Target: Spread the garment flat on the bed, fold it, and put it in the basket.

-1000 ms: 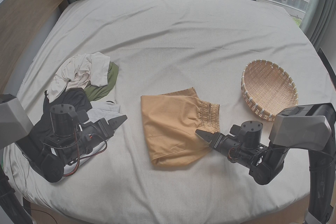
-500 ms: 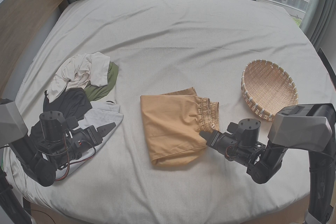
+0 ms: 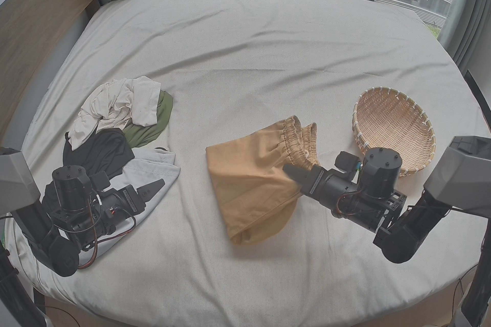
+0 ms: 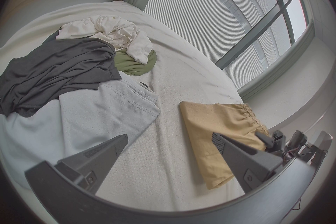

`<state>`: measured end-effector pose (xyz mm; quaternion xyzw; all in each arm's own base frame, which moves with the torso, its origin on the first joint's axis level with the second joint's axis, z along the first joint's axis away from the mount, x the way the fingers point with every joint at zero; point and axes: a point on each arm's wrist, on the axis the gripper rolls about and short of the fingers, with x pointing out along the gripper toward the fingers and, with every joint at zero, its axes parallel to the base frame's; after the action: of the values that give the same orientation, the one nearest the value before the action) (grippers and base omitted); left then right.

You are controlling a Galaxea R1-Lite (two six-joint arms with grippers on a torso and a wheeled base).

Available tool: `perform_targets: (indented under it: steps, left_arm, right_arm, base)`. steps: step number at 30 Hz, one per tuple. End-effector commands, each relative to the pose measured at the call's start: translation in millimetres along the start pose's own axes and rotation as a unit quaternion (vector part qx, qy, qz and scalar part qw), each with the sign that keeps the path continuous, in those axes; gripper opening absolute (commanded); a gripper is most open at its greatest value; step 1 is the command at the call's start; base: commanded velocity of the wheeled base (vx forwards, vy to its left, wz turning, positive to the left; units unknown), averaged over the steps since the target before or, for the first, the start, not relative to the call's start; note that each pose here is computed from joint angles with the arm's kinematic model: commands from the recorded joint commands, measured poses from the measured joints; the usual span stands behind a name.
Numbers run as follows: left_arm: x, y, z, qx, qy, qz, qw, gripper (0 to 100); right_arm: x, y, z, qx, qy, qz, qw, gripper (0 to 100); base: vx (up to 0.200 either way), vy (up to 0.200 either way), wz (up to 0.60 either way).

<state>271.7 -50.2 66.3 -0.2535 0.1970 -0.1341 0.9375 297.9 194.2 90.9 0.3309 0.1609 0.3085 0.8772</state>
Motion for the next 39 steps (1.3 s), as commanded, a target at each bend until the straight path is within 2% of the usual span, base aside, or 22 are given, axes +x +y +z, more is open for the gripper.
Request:
perform_targets:
  steps: [1, 16, 23, 28, 39]
  left_arm:
    - [-1.7, 0.1, -1.2, 0.0, 0.001, 0.001, 1.0, 100]
    - [-3.9, -2.0, -2.5, 0.004, -0.01, -0.007, 0.9999, 100]
    - [-4.9, -1.8, -2.7, 0.004, -0.013, -0.011, 0.9998, 100]
    - [-5.0, -2.6, -3.0, 0.005, -0.014, -0.013, 0.9998, 100]
    - [-5.6, -1.6, -4.9, 0.005, -0.011, -0.011, 0.9999, 100]
  right_arm:
    - [-12.7, 28.4, 23.5, -0.013, -0.034, 0.04, 0.9985, 0]
    - [-21.2, 44.8, 50.6, -0.051, -0.054, 0.045, 0.9962, 0]
    - [-30.4, 52.2, 67.4, -0.056, -0.066, 0.039, 0.9954, 0]
    - [-34.6, 55.7, 80.2, -0.081, -0.086, 0.039, 0.9922, 0]
    - [-54.9, 56.6, 112.5, -0.105, -0.126, 0.018, 0.9862, 0]
  base:
    - [0.0, 0.0, 0.0]
    - [0.0, 0.0, 0.0]
    - [0.0, 0.0, 0.0]
    - [0.0, 0.0, 0.0]
    - [0.0, 0.0, 0.0]
